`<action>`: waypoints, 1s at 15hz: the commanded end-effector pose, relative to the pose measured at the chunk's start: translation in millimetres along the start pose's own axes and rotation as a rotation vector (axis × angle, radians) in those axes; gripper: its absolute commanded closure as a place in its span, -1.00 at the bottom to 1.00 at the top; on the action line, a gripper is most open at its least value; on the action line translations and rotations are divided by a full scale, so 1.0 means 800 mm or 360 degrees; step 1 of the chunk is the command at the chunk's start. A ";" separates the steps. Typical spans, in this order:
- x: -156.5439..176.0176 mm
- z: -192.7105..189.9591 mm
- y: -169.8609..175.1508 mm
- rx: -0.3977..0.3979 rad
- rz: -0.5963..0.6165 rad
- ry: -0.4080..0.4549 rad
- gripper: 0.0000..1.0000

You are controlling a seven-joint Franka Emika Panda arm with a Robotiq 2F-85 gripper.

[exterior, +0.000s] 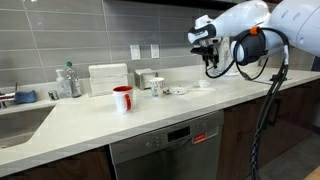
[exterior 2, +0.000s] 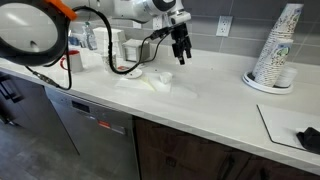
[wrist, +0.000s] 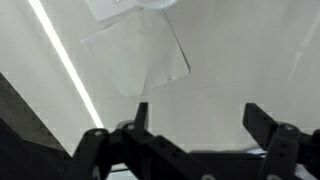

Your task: Place the small paper towel to the right of the teacup

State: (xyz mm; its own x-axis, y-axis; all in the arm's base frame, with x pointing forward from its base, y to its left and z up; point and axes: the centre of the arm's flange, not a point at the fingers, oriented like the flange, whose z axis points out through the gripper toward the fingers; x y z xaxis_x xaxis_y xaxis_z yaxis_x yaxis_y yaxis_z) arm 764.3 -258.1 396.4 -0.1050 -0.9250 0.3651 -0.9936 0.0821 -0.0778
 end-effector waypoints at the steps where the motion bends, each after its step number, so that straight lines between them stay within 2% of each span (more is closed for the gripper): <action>1: -0.008 -0.041 -0.018 0.0047 -0.0285 -0.0137 -1.00; 9: -0.051 -0.114 0.021 0.0300 -0.0926 -0.0306 -1.00; 15: -0.068 -0.131 0.034 0.0435 -0.1382 -0.0446 -1.00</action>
State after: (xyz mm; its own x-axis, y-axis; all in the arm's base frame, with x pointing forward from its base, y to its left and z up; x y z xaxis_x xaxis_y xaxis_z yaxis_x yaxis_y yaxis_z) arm 773.6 -172.3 482.1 0.6105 -0.7591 0.2258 -0.7587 -0.6424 -0.1081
